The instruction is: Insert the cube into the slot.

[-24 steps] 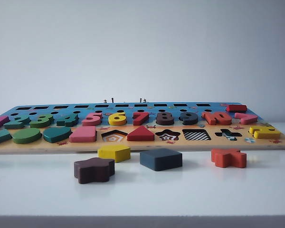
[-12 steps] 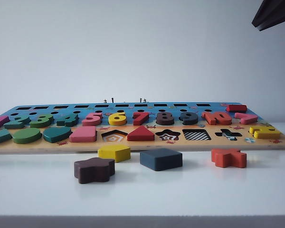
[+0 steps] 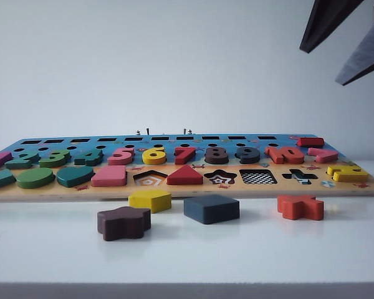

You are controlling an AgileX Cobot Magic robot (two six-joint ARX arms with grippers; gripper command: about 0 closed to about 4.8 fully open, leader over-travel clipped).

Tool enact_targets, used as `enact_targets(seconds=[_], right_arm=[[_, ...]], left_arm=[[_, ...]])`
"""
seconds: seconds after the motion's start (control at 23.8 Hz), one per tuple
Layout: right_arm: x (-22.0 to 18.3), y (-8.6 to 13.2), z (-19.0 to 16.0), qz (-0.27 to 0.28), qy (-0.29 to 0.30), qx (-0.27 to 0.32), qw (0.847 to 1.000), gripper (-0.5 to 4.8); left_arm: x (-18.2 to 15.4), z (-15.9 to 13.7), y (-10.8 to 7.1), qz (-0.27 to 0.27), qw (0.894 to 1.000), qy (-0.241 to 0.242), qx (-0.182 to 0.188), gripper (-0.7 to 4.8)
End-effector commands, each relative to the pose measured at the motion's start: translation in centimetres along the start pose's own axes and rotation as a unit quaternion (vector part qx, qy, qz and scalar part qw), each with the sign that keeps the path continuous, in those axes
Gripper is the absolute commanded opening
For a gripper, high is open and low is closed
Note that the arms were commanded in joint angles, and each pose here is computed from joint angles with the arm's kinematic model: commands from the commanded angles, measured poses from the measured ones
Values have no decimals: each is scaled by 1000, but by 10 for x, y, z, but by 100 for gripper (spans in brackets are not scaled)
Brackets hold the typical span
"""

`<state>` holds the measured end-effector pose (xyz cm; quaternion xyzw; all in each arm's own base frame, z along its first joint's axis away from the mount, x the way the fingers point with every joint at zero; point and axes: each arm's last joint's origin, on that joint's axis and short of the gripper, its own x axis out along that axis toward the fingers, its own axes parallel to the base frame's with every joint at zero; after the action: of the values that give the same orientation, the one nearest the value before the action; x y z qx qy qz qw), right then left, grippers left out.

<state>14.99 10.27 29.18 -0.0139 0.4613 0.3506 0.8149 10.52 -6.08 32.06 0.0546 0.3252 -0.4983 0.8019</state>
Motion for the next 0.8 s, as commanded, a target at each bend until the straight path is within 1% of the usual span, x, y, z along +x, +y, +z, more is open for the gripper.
enact_targets(seconds=[0.04,0.08,0.13,0.21,0.29,0.38,0.46,0.55,0.67,0.72,0.8], right_arm=[[8,6,3,-16,13,-26,999,338],[15,12,3,-37,20,-47,998,338],[17,14,3,-48,22,-55,997,338],[28,28,4,-79,24,-89,993,338],[33,36,3,-89,22,-92,992,338],[41,47,2,-100,15,-72,992,338],[48,55,3,-87,12,-46,995,338],[54,60,2,-66,19,-42,997,338],[61,65,2,-14,43,-41,998,338],[62,65,2,-6,49,-40,998,338],[67,65,1,-6,59,-40,997,337]], left_arm=[[-2,4,1,9,1000,-16,7,17],[-2,5,1,10,1000,-19,9,17],[-2,5,1,10,1000,-20,10,17],[-2,6,2,10,1000,-23,13,17],[-2,6,2,10,1000,-23,13,17],[-2,5,2,10,1000,-23,13,17],[-1,5,2,10,1000,-22,12,17],[-2,5,2,10,1000,-22,12,17],[-2,5,2,10,1000,-22,13,17],[-2,5,2,10,1000,-22,13,17],[-2,5,2,10,1000,-22,13,17]])
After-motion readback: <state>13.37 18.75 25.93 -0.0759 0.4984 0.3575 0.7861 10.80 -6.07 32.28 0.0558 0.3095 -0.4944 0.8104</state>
